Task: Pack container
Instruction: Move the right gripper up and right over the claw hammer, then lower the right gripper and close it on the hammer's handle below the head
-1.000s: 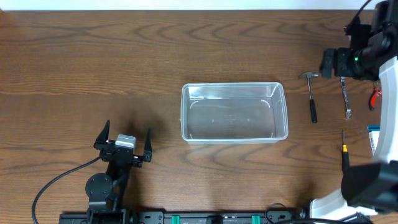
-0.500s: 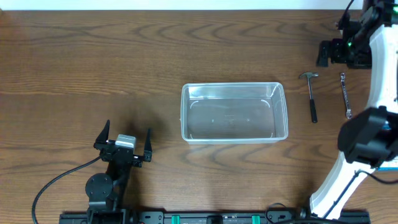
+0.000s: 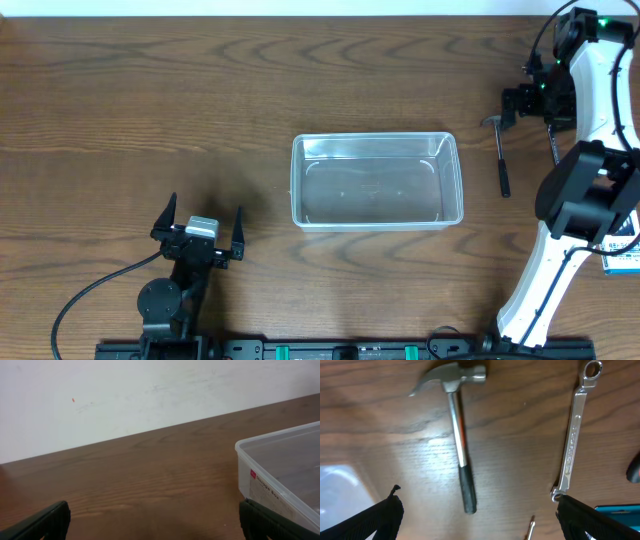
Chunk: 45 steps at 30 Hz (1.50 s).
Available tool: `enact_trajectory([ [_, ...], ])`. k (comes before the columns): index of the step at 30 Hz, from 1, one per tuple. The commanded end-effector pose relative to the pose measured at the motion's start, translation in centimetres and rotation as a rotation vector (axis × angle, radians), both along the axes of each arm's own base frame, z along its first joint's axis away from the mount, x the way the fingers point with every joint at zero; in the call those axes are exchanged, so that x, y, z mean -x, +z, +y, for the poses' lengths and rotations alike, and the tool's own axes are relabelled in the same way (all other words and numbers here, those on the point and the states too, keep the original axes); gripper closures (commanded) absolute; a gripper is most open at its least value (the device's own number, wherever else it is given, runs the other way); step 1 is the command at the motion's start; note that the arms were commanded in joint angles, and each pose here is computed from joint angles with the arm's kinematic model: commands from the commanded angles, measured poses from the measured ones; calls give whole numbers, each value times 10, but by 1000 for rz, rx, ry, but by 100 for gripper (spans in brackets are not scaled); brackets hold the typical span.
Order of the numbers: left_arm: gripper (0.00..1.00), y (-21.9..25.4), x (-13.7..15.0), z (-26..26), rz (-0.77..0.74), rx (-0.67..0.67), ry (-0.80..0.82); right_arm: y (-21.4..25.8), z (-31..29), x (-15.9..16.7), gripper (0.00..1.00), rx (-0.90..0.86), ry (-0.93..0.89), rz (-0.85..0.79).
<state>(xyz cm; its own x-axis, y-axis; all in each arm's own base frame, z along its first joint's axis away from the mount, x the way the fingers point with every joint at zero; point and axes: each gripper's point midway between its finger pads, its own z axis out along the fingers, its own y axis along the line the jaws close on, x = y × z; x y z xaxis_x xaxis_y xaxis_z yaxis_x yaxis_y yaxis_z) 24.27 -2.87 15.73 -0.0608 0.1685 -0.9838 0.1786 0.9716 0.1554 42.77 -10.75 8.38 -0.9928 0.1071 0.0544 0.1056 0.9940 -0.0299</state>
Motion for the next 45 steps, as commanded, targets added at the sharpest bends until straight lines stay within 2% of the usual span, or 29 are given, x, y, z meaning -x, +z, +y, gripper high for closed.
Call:
enact_trajectory([
  [1, 2, -16, 0, 0, 47, 5, 1, -1, -11, -6, 1, 87, -1, -1],
  [13, 2, -16, 0, 0, 47, 5, 1, -14, 24, -23, 1, 58, 126, -36],
  [20, 2, -16, 0, 0, 47, 5, 1, -30, 30, -20, 1, 1, 116, -29],
  [34, 2, -16, 0, 0, 47, 5, 1, -71, 27, -2, 1, -1, 93, 24],
  [45, 2, -16, 0, 0, 47, 5, 1, -77, 24, -10, 1, 6, 64, -13],
])
